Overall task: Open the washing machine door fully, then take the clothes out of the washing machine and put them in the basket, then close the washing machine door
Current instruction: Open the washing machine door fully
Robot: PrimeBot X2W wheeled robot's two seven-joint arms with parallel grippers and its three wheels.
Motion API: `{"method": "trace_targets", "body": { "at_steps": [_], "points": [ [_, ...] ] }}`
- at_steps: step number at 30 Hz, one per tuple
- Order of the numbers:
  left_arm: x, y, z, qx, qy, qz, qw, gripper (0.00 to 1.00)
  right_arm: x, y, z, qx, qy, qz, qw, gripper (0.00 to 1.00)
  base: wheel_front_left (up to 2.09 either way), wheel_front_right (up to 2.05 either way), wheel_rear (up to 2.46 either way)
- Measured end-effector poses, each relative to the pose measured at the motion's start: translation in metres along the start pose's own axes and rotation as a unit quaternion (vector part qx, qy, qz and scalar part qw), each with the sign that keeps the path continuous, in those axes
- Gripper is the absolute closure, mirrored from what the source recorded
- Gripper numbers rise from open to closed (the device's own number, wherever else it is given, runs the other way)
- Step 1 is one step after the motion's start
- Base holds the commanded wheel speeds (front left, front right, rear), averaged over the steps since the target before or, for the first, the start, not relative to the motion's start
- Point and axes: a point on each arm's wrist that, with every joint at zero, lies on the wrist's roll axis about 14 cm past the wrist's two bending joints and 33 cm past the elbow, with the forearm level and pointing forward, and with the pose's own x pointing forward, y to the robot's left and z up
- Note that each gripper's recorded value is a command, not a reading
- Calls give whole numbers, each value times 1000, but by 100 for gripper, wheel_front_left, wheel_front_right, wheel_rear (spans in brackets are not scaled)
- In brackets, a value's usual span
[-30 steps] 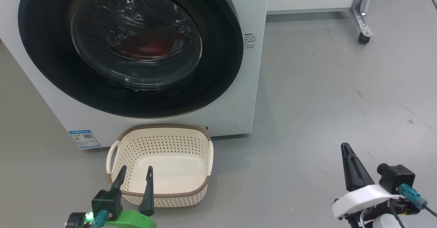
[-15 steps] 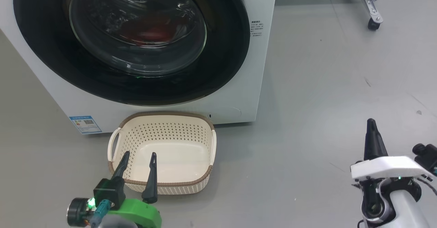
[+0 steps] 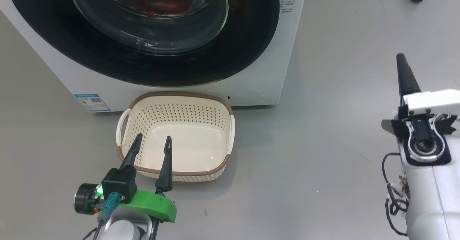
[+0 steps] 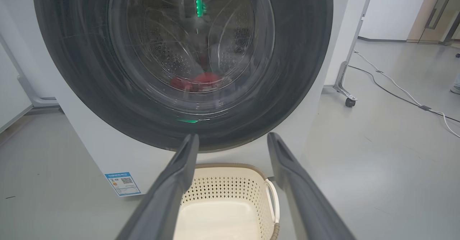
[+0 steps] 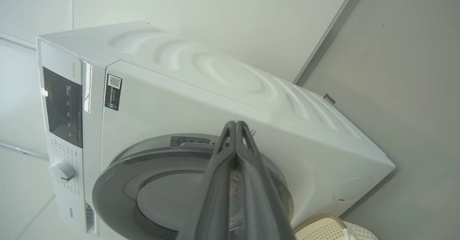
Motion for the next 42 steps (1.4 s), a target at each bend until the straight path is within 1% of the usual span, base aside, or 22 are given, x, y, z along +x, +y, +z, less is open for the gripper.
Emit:
{"method": "trace_targets", "body": {
  "at_steps": [4, 9, 16, 18, 26, 34, 41, 42],
  "points": [
    [8, 1, 2, 1, -3, 0, 1000, 0, 24, 13, -5, 53, 27, 22, 998, 100, 0, 0, 0],
    [18, 4, 2, 2, -5, 1, 1000, 0, 52, 23, -16, 95, 64, 33, 993, 100, 0, 0, 0],
    [29, 8, -1, 3, -5, 3, 1000, 0, 91, 40, -26, 99, 109, 57, 987, 100, 0, 0, 0],
    [31, 11, -3, 4, -3, 7, 1000, 0, 100, 44, -34, 101, 127, 64, 985, 100, 0, 0, 0],
    [39, 20, -8, 8, 3, 17, 1000, 0, 130, 48, -68, 105, 200, 67, 972, 100, 0, 0, 0],
    [42, 30, -13, 14, 10, 27, 999, 0, 152, 50, -96, 99, 261, 67, 958, 100, 0, 0, 0],
    [40, 38, -18, 15, 18, 38, 999, 0, 163, 50, -112, 92, 291, 70, 950, 100, 0, 0, 0],
    [40, 38, -18, 10, 19, 40, 999, 0, 166, 50, -119, 92, 304, 68, 946, 100, 0, 0, 0]
  ]
}}
